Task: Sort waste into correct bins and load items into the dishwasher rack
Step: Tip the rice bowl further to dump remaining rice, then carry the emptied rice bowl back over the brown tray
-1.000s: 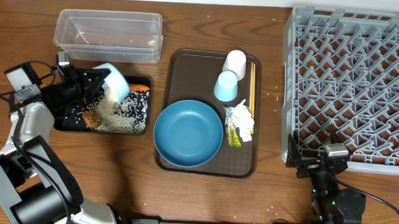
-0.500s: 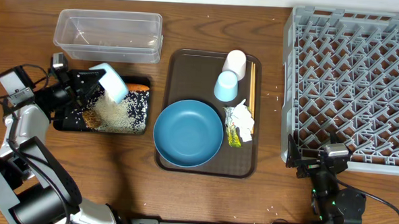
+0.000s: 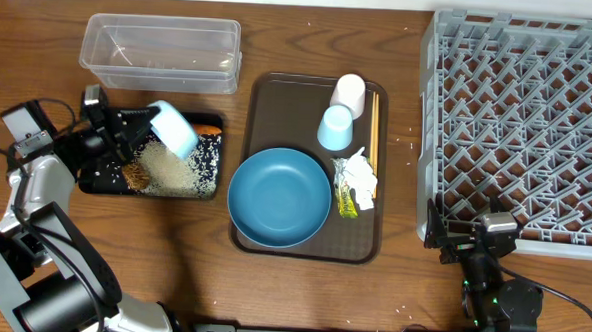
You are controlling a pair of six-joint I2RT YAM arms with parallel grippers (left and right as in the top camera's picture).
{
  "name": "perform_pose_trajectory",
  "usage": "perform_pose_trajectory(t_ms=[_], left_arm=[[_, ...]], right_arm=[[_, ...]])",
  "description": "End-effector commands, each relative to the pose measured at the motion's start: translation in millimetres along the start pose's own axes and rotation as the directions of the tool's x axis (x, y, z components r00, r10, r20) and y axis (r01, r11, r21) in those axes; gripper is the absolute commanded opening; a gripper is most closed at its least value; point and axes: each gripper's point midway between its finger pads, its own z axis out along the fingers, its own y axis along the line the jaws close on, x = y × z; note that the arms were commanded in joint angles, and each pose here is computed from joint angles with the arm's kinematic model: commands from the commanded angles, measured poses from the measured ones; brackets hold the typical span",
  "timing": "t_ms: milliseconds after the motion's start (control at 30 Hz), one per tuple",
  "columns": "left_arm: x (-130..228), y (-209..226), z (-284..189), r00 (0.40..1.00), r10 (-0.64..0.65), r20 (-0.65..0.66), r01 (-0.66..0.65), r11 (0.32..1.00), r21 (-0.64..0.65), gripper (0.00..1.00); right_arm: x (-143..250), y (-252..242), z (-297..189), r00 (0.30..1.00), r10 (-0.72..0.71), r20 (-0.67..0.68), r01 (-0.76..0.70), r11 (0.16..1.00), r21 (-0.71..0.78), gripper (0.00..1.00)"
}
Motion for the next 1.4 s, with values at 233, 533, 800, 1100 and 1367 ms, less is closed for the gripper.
perform_pose_trajectory(t_ms=[233, 533, 800, 1100, 1367], left_arm=[[5, -20, 3, 0.999, 0.045, -0.024, -0.044, 0.999, 0.021, 0.06], [19, -34, 16, 0.989, 0.137, -0.063, -0.136, 0.990, 0.025, 0.06], [90, -113, 65, 0.819, 0.546, -0.178, -0.531, 0.838, 0.129, 0.06], [118, -151, 117, 0.693, 0.719, -0.059, -0.703, 0.692, 0.166, 0.06], [51, -112, 122, 0.697, 0.701, 0.151, -0.676, 0.713, -0.187, 0.06]], right_arm=[[1, -3, 0, 1.000, -0.010, -0.003, 0.010, 1.000, 0.010, 0.99], [1, -3, 0, 1.000, -0.010, -0.003, 0.010, 1.000, 0.010, 0.99], [2, -3, 0, 1.000, -0.009, -0.005, 0.009, 1.000, 0.010, 0.99], [2, -3, 0, 1.000, -0.009, -0.005, 0.009, 1.000, 0.010, 0.99], [2, -3, 0, 1.000, -0.009, -0.005, 0.009, 1.000, 0.010, 0.99]])
